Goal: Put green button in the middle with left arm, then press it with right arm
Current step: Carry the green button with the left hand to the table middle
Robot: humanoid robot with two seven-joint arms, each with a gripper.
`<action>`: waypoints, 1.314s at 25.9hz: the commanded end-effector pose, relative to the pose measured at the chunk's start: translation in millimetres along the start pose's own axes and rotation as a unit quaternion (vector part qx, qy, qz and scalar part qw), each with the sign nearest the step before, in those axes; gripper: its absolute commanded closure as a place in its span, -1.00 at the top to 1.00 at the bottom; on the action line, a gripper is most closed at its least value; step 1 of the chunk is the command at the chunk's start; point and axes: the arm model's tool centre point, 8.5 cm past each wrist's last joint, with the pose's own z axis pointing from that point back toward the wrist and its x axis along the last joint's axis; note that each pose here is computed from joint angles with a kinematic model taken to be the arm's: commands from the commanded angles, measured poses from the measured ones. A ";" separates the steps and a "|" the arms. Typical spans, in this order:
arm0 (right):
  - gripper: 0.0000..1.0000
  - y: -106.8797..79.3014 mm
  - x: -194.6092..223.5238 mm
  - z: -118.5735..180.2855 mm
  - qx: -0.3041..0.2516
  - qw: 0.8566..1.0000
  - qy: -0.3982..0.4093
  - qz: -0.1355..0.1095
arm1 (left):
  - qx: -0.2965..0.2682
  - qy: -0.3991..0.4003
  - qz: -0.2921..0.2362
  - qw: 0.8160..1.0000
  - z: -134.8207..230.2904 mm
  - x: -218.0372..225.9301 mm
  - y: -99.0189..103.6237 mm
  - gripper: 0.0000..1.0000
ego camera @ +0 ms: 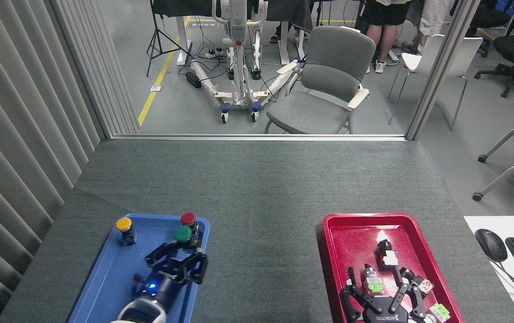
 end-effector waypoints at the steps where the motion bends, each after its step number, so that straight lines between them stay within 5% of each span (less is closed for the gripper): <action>1: 1.00 -0.5 0.0 -0.6 -0.001 1.000 0.001 -0.002 | -0.018 -0.069 0.023 0.997 -36.9 76.6 -9.5 -1.00; 4: 1.00 -1.1 -0.8 -0.8 -0.002 1.000 0.001 -0.001 | -0.049 -0.085 0.043 0.994 -51.8 116.9 -25.6 -1.00; 14: 1.00 2.9 -0.4 1.2 0.005 1.000 0.001 -0.002 | -0.094 -0.072 0.022 0.993 -43.5 129.2 -52.1 -0.92; 16: 0.98 3.0 0.1 0.7 0.005 1.000 0.001 -0.003 | -0.094 -0.061 0.020 0.993 -43.8 127.1 -52.3 -0.32; 18: 0.94 2.6 1.6 0.2 0.004 1.000 0.000 -0.005 | -0.095 -0.060 0.016 0.994 -43.2 127.7 -53.1 0.00; 20: 0.78 2.3 3.2 -0.3 0.003 1.000 -0.001 -0.006 | -0.094 -0.062 0.015 0.994 -43.0 129.1 -53.2 0.79; 21: 0.74 2.4 5.4 -0.2 0.004 1.000 -0.003 -0.009 | -0.094 -0.063 0.015 0.993 -43.0 129.4 -53.2 1.00; 27: 0.15 3.1 15.1 0.3 0.005 1.000 -0.013 -0.016 | -0.074 -0.067 0.018 0.995 -47.5 134.1 -39.0 1.00; 32: -1.00 1.4 23.4 -1.5 0.002 0.999 -0.036 -0.022 | -0.013 -0.067 0.030 0.997 -35.1 142.4 -9.1 1.00; 34: -1.00 -0.4 32.7 -3.2 -0.001 0.998 -0.053 -0.025 | 0.012 -0.056 0.023 0.998 -18.5 126.7 3.3 1.00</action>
